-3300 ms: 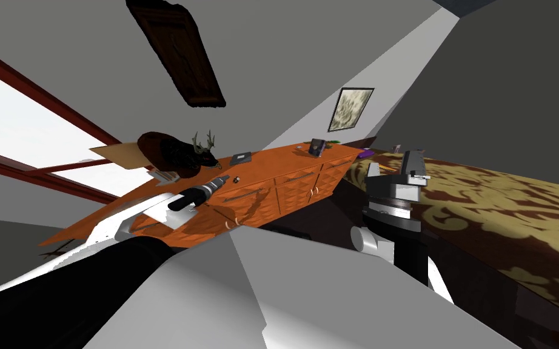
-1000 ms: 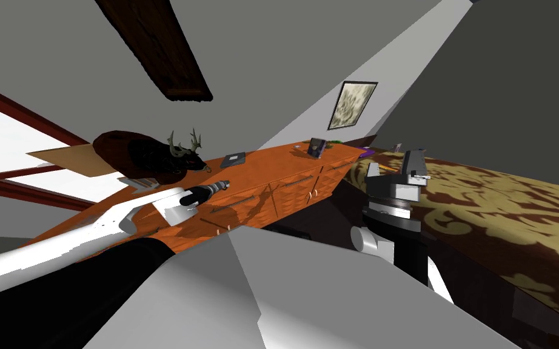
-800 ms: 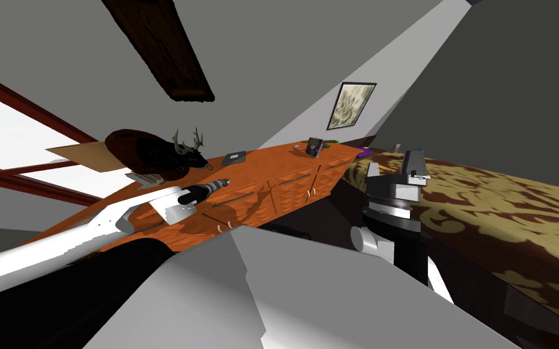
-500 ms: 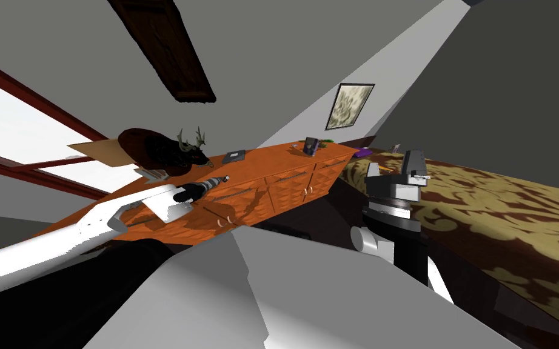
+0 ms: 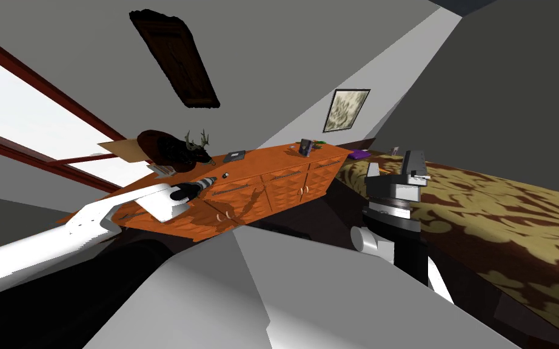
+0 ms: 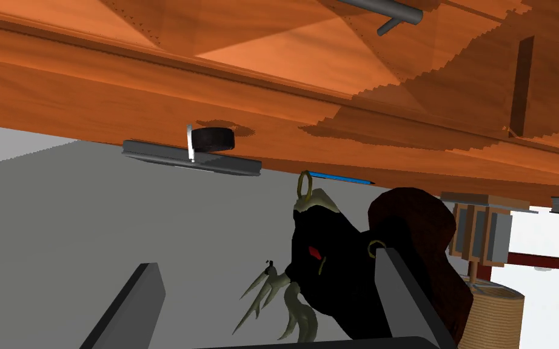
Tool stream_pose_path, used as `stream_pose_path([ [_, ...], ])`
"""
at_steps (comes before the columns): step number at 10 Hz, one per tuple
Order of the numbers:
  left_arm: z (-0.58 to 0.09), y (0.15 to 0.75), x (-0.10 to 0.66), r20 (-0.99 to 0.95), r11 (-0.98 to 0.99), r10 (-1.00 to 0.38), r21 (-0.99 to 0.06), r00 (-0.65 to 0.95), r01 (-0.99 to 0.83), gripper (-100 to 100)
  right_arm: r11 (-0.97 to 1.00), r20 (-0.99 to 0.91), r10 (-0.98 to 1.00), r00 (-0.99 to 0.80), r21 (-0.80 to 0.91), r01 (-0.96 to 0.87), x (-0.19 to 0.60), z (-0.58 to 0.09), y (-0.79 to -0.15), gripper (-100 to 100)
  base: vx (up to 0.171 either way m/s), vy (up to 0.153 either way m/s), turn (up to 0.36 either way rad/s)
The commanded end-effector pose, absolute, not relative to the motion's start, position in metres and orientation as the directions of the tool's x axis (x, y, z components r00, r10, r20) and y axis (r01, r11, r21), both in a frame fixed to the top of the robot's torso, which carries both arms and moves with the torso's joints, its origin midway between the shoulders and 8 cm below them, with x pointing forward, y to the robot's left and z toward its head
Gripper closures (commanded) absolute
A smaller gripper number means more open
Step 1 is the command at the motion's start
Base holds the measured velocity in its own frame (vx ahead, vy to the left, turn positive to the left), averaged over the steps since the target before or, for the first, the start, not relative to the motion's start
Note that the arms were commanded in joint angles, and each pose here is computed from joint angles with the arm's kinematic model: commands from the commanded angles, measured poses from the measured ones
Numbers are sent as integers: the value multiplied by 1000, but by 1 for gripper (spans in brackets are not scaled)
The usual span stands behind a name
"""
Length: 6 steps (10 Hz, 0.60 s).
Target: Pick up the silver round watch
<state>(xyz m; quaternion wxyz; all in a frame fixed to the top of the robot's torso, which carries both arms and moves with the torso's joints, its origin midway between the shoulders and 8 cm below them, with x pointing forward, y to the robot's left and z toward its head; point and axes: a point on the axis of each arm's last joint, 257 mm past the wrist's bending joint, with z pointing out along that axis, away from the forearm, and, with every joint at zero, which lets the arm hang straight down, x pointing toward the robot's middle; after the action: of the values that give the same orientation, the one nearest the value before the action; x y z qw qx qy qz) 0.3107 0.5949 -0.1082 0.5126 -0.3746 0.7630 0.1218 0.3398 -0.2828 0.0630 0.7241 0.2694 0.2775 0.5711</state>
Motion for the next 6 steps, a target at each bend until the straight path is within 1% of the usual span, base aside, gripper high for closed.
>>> stream_pose_path([
  [1,-119,600,305,-872,685,-433,-156,-226,-711,-100,203,-94,977,194,707,-678,340,63,-283,0,194,-32,48],
  [2,-122,601,303,-871,686,-429,-142,-239,-714,-100,203,-94,976,194,707,-678,340,63,-283,0,194,23,19],
  [5,-142,603,295,-860,692,-406,-68,-310,-718,-100,203,-95,976,194,707,-677,340,63,-283,0,205,58,32],
  [6,-146,603,293,-857,694,-401,-55,-323,-718,-100,203,-95,976,194,707,-677,340,63,-283,0,223,7,21],
])
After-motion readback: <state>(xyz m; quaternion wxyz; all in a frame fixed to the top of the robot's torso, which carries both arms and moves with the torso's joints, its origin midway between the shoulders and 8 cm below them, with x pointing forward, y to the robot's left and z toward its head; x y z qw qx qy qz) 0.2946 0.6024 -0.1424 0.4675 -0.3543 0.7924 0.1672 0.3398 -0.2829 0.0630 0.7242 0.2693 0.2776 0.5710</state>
